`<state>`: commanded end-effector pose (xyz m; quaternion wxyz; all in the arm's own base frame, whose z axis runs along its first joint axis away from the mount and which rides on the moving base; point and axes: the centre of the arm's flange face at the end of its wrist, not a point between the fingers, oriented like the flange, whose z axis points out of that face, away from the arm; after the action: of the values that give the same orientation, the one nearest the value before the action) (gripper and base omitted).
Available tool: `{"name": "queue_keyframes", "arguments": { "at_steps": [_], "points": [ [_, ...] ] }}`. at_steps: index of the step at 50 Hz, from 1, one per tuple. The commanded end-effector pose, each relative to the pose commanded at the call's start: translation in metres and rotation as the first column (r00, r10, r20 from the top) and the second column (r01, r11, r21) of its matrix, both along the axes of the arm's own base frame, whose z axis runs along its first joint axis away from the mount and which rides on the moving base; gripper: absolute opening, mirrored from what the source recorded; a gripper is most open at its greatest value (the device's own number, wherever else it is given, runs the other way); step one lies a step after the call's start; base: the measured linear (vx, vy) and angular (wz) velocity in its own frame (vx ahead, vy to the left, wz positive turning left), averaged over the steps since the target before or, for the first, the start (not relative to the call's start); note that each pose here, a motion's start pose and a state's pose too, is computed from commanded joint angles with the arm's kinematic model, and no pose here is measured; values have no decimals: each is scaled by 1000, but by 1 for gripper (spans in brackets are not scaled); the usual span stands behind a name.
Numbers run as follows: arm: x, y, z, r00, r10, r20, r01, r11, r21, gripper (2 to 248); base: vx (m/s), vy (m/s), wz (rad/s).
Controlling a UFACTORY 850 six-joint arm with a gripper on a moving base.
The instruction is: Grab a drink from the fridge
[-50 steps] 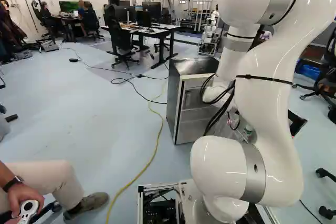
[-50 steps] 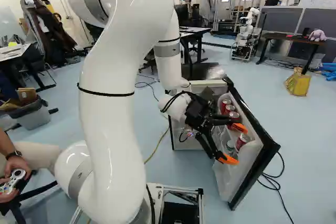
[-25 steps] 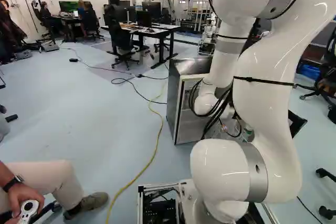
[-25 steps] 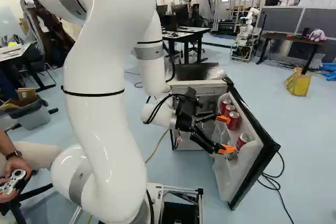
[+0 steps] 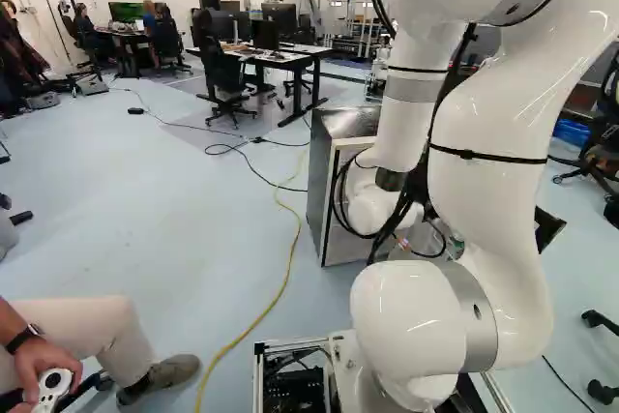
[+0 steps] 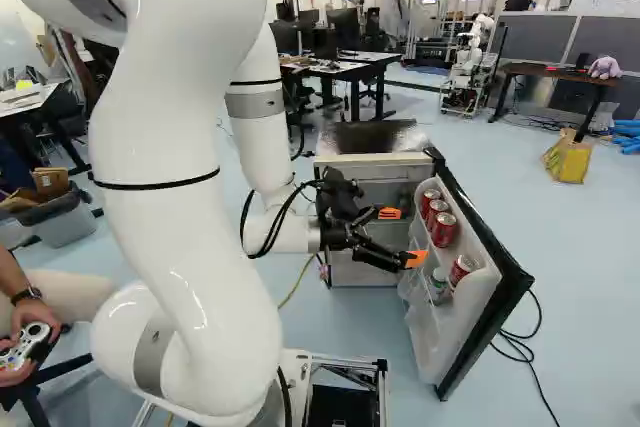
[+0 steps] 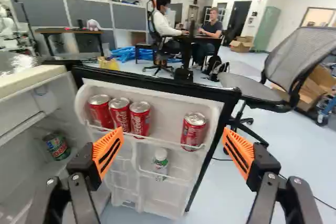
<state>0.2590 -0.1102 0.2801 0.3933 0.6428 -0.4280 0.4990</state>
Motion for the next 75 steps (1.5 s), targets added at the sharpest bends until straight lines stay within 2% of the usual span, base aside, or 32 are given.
{"name": "queue_keyframes", "arguments": {
  "at_steps": [13,27,41,64,70,75],
  "points": [
    [10,6,-1,990,138,-1,-138,990,18,247,0,0,0],
    [22,13,-12,959,281,-25,-279,959,56,247,0,0,0],
    [34,21,-29,907,417,-58,-410,906,109,247,0,0,0],
    [52,31,-58,800,594,-87,-571,797,195,247,0,0,0],
    [56,32,-65,780,619,-90,-593,777,210,247,0,0,0],
    [59,31,-70,775,625,-94,-597,772,217,247,0,0,0]
  ]
}}
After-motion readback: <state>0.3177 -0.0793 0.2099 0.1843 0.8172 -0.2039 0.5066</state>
